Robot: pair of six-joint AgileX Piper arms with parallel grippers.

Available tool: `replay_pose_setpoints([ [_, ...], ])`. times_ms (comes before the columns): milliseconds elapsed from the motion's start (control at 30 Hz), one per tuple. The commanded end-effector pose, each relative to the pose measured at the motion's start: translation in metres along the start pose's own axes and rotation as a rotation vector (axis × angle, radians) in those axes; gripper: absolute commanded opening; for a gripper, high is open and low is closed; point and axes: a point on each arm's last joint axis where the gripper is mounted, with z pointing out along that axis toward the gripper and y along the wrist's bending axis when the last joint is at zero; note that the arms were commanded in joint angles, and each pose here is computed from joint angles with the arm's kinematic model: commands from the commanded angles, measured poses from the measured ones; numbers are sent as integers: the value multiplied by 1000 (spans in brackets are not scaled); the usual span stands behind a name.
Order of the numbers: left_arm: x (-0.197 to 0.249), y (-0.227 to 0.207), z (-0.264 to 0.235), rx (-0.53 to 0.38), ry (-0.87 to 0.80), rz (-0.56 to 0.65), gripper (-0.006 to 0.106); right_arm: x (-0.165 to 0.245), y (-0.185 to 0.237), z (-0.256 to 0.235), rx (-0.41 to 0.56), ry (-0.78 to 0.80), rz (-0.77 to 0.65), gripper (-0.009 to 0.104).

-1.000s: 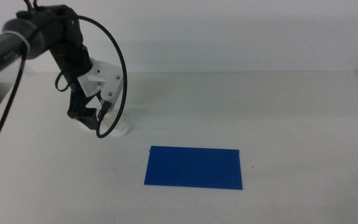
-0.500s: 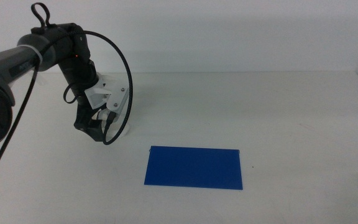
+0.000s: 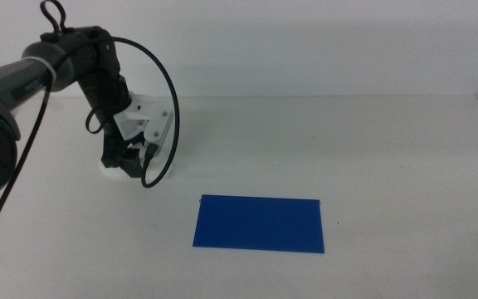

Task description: Use one arm to grab the shoe from the table and place it on the mat.

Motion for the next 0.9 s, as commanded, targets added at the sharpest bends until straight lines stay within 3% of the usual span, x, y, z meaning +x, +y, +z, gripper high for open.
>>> replay_pose_setpoints([
  [0, -11, -4, -47, -23, -21, -13, -1, -6, 0, -2, 7, -97, -17, 64],
  [233, -25, -20, -72, -47, -18, -30, -1, -6, 0, -2, 7, -97, -17, 64],
  [567, -45, -78, -106, -14, -52, -104, -1, -6, 0, -2, 7, -97, -17, 64],
  [867, -93, -105, -105, -7, -15, -22, -1, -6, 0, -2, 7, -97, -17, 64],
])
